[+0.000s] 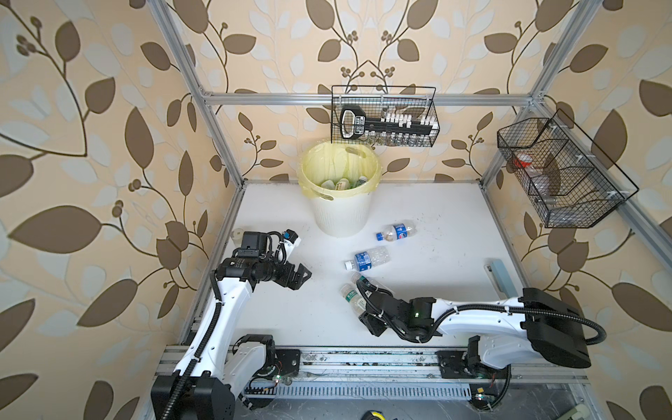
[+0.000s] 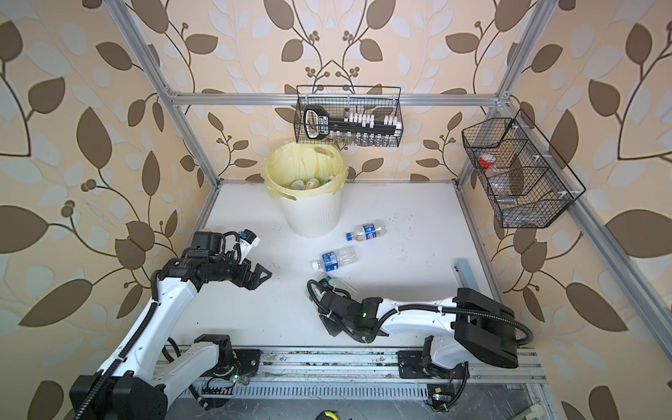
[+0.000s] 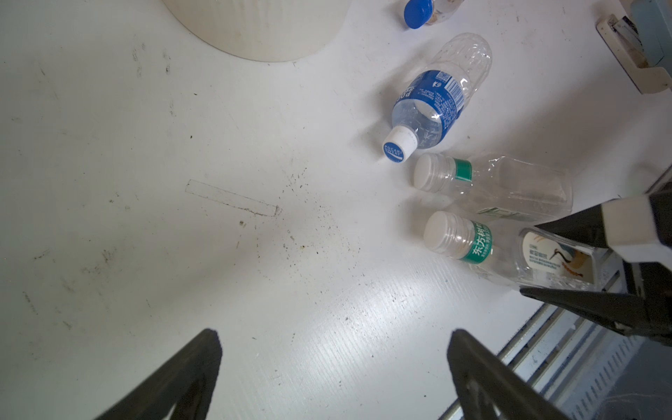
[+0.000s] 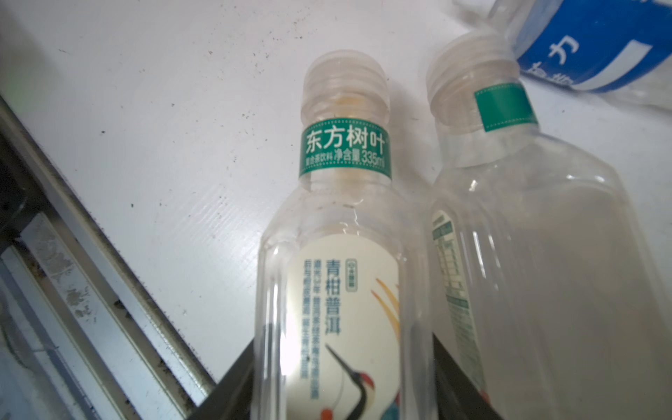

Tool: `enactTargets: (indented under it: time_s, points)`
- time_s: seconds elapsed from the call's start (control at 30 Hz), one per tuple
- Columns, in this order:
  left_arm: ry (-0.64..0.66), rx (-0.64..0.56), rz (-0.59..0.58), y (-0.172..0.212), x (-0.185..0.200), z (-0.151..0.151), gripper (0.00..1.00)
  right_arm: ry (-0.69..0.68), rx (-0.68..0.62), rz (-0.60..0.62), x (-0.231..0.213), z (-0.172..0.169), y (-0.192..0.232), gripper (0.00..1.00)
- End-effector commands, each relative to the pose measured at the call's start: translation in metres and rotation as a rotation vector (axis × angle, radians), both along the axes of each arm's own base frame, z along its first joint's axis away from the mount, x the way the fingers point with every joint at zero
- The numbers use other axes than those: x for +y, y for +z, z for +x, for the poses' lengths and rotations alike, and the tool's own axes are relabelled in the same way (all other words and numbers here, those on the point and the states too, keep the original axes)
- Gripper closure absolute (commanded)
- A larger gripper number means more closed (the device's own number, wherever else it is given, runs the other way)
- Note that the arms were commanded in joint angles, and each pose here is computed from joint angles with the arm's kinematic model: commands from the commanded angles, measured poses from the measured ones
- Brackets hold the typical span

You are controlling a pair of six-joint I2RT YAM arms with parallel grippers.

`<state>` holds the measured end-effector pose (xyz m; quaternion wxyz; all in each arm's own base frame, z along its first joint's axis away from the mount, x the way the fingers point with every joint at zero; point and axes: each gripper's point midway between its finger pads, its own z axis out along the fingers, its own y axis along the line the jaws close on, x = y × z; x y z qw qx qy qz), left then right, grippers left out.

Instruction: Throw the plastic bottles in the bin

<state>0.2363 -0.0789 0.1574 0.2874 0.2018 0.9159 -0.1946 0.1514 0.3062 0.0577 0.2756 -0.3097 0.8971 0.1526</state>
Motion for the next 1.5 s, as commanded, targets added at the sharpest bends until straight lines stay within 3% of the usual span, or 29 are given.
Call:
enactTargets:
  time_s: [0.0,0.43,0.97,1.47]
  points:
    - [-0.026,-0.022,-0.021,0.008,-0.003,-0.001,0.01,0.028,-0.028,0.066,0.017,0.000,0.026,0.45]
    - [-0.025,-0.039,-0.027,0.012,-0.001,-0.003,0.01,-0.031,-0.082,0.220,0.015,0.007,0.075,0.47]
    - [-0.002,-0.044,-0.020,0.013,0.005,-0.002,0.01,-0.174,-0.107,0.517,-0.011,0.042,0.160,0.49]
    - [0.077,-0.017,0.015,0.006,0.023,0.007,0.01,-0.240,-0.174,0.592,-0.042,0.082,0.217,0.51]
